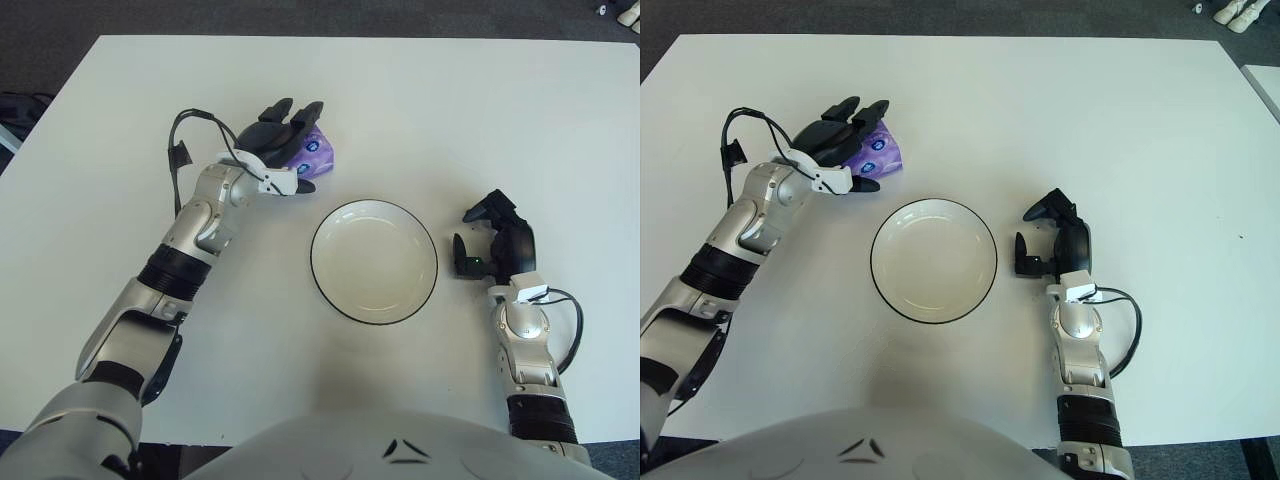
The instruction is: Put the tissue paper into the plate.
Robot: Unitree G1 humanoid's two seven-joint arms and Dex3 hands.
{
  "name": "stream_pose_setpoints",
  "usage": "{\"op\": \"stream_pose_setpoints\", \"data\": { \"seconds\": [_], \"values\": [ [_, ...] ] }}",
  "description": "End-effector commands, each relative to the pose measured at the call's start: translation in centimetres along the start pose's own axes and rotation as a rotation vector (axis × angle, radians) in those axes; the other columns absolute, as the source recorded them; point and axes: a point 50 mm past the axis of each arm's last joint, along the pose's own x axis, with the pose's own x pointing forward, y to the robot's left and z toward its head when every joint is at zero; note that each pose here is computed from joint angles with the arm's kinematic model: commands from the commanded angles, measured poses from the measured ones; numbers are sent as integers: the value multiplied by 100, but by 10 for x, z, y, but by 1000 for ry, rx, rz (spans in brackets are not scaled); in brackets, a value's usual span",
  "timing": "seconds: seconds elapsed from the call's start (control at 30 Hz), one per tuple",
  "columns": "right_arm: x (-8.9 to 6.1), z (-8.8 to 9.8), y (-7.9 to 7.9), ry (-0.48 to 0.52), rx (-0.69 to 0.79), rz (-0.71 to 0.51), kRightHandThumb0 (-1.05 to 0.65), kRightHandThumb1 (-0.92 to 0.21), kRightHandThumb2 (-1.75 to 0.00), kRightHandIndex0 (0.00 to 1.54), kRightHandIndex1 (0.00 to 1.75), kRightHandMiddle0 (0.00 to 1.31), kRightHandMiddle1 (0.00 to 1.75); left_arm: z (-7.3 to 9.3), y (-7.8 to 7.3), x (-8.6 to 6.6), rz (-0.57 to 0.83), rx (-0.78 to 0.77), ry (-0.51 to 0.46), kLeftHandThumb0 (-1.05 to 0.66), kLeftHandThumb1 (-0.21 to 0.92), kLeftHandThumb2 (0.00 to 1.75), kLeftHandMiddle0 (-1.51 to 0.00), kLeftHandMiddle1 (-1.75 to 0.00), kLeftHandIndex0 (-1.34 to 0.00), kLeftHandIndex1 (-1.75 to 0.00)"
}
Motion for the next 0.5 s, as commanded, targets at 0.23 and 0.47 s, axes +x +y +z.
{"op": "stream_pose_setpoints", "data": {
  "seconds": [0.23, 0.47],
  "values": [
    [-8, -14, -1, 85, -19, 9, -1, 1, -167, 91, 164, 61, 175, 0, 3, -8, 119, -42, 19, -103, 58, 63, 0, 0, 0, 0],
    [-7, -15, 0, 83, -13, 12, -1, 1, -166, 91, 164, 61, 175, 1, 4, -10, 150, -71, 58, -100, 57, 63, 0, 0, 0, 0]
  ]
}}
